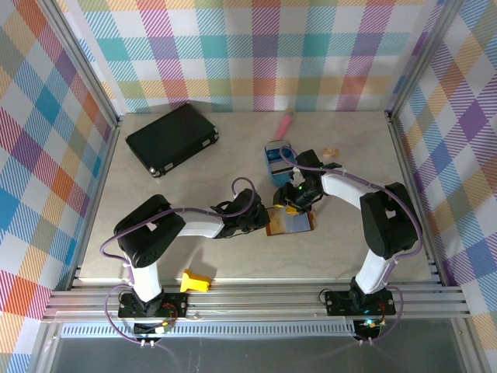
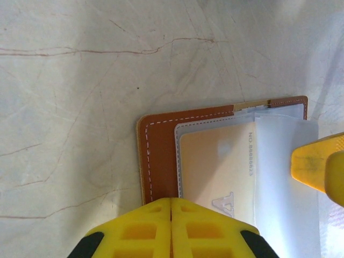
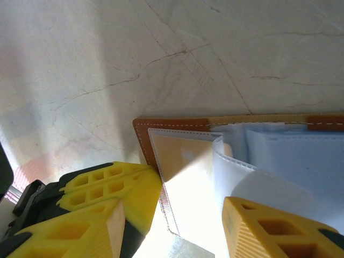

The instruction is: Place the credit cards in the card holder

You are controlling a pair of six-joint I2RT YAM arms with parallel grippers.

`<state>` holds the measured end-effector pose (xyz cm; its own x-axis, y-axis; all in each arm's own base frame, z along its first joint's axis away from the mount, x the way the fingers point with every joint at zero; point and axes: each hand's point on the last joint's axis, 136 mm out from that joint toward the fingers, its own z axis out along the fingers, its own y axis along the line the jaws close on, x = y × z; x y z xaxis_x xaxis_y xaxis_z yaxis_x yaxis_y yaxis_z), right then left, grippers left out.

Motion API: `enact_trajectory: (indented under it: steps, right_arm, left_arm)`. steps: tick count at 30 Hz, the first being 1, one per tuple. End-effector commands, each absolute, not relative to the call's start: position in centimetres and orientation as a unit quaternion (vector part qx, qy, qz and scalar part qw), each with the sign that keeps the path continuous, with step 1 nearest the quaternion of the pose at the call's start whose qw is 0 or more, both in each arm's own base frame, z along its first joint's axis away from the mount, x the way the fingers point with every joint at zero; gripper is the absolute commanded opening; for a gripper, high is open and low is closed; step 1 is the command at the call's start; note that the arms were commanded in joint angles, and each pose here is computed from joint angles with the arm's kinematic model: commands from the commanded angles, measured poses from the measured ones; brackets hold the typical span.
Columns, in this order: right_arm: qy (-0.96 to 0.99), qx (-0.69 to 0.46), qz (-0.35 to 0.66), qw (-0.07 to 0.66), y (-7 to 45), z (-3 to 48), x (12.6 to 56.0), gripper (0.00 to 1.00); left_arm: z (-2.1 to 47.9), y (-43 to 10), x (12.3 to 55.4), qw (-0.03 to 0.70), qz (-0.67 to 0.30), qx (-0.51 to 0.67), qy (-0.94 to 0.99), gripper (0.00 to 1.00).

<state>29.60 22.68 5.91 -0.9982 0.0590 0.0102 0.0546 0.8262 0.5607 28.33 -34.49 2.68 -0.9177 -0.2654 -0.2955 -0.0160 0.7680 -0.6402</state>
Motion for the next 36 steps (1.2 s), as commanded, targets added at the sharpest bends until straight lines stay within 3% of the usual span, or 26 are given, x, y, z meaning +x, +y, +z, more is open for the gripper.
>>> enact_trajectory:
  steps: [1,6,19,29,36]
  right_arm:
    - [0.953,0.027,0.301,-0.001,23.1,6.2,29.1,0.50]
    - [0.953,0.028,0.300,-0.001,23.0,6.1,29.2,0.50]
    - [0.954,0.027,0.297,-0.002,23.0,5.9,29.2,0.50]
    - [0.954,0.026,0.299,-0.003,23.0,5.9,29.1,0.50]
    - [0.956,0.023,0.293,0.010,22.7,6.4,29.2,0.50]
  left_arm:
    - [2.8,-34.2,27.2,0.181,-0.326,-0.067,0.925,0.11]
    - [4.2,-34.1,27.4,0.199,-0.337,-0.066,0.918,0.18]
    - [8.0,-37.2,25.5,0.182,-0.384,-0.018,0.905,0.03]
    - [8.7,-41.7,24.9,0.181,-0.405,0.060,0.894,0.02]
    - [8.1,-41.5,25.2,0.191,-0.387,0.058,0.900,0.02]
